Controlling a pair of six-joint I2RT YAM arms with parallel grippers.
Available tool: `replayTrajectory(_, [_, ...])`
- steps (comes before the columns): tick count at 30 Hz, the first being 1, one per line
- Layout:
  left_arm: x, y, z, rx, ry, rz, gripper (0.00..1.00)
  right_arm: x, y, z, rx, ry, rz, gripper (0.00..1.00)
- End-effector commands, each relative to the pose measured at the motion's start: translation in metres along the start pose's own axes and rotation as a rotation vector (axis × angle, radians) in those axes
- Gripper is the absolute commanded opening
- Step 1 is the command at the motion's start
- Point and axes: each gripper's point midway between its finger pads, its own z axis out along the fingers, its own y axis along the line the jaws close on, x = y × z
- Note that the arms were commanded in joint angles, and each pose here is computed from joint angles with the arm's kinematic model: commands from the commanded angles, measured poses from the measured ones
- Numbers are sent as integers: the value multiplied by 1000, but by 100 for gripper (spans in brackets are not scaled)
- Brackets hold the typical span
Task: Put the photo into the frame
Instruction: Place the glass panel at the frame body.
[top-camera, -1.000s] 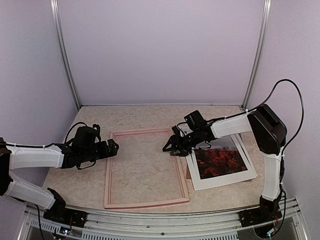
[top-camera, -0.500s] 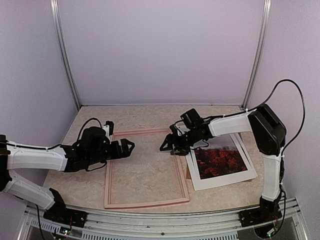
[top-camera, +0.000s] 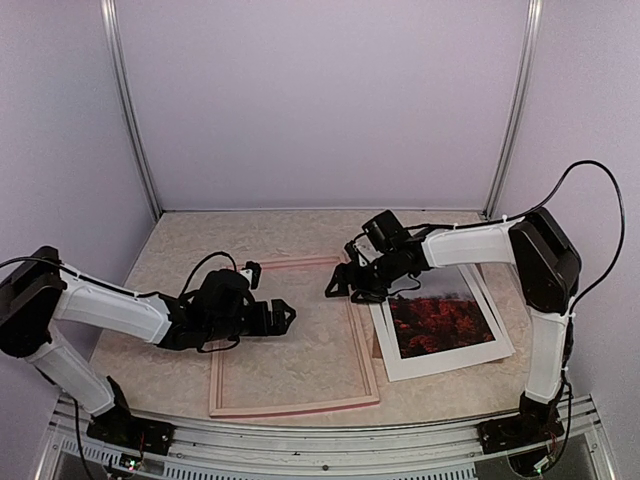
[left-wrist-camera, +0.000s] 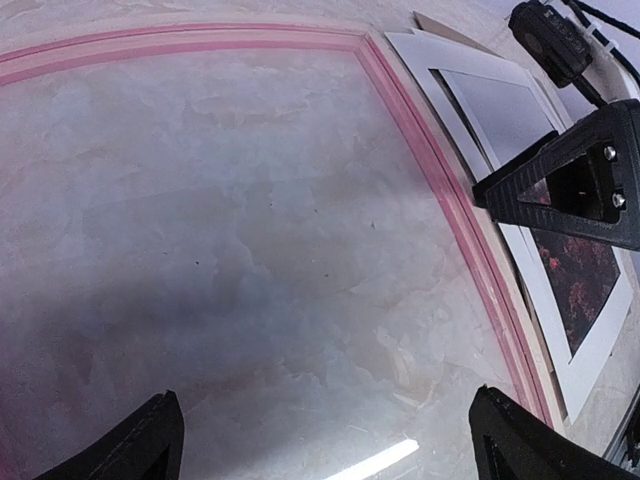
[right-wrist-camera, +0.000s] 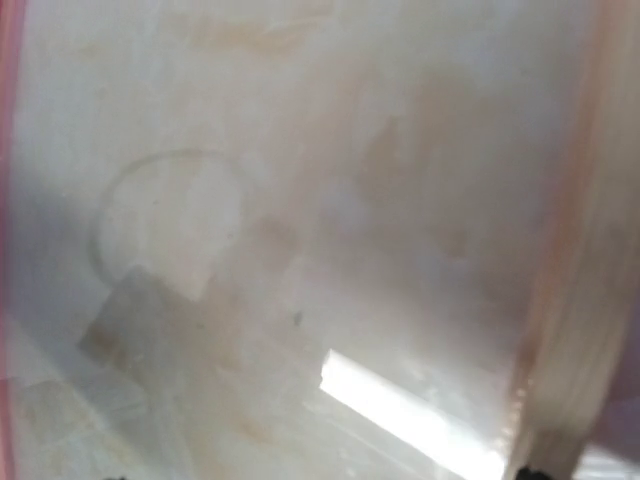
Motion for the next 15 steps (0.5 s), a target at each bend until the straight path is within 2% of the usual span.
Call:
replayTrajectory(1, [-1,-7,8,-2,-2,0,99,-8,7,-16,40,-41,-44,83])
replayTrajectory(9, [5,3,9,-47,12,8,99,-17,4,-27,93,-94,-82,82])
replayTrajectory(15, [-12,2,-2,-68,-39,44,99,-31,-1,-45,182,-173,-155,82])
